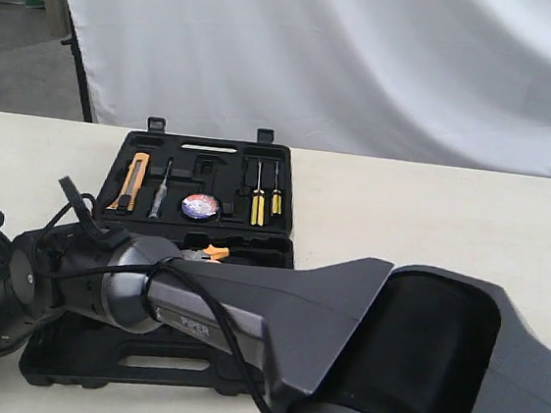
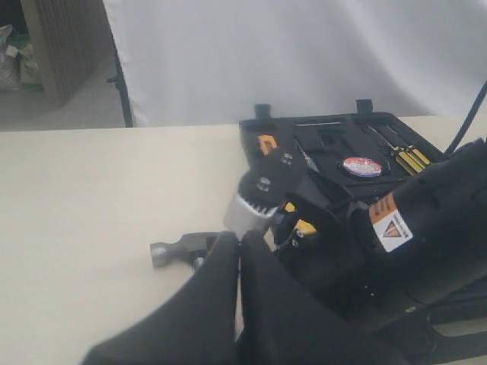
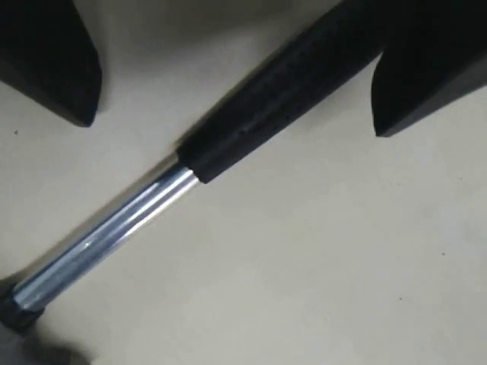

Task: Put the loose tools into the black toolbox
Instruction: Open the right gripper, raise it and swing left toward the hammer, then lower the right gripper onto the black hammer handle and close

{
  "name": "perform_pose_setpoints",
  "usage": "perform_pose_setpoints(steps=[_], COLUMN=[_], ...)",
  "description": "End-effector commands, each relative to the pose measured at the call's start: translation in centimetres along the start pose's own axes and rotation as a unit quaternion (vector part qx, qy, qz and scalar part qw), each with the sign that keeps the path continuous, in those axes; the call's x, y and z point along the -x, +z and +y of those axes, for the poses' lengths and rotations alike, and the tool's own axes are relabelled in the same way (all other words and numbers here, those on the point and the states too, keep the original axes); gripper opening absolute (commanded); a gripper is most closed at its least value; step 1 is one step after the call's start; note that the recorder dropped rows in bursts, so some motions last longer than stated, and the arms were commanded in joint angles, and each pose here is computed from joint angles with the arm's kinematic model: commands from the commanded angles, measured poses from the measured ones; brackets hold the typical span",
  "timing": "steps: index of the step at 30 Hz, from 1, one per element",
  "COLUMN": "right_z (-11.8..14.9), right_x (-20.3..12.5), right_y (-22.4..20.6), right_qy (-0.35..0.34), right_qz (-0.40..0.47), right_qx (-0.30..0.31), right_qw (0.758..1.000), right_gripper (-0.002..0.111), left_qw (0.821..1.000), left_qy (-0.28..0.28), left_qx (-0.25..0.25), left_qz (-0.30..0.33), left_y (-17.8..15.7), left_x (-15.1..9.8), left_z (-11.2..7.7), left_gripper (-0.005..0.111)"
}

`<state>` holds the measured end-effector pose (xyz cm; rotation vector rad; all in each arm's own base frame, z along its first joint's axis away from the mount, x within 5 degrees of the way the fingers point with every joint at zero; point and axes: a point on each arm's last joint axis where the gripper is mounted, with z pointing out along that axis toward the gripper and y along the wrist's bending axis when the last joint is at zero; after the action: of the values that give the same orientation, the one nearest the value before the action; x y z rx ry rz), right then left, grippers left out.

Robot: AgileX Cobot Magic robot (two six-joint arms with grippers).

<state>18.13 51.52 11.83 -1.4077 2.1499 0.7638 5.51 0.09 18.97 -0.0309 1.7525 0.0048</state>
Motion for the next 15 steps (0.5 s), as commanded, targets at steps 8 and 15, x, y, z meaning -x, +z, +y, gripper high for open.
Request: perform_pose_setpoints(steps=[8, 15], right_z=[1.7, 1.8], right_x=[-1.4, -2.1], right_y=[1.0, 0.9], right_qy=[-0.038, -0.043], right_qz=[0.04, 0.079], right_qx=[0.017, 0.023], right_qw=[0.998, 0.996], right_gripper=[0.09, 0.055], left_qw=[1.0, 1.0], left_qy=[-0.009, -0.009], left_qx=[0.001, 0.001], left_qz=[0.0, 0.0], left_y=[0.0, 0.0], left_x=[-0.1, -0.1], left_z=[0.0, 0.0], left_gripper=[0.001, 0.001])
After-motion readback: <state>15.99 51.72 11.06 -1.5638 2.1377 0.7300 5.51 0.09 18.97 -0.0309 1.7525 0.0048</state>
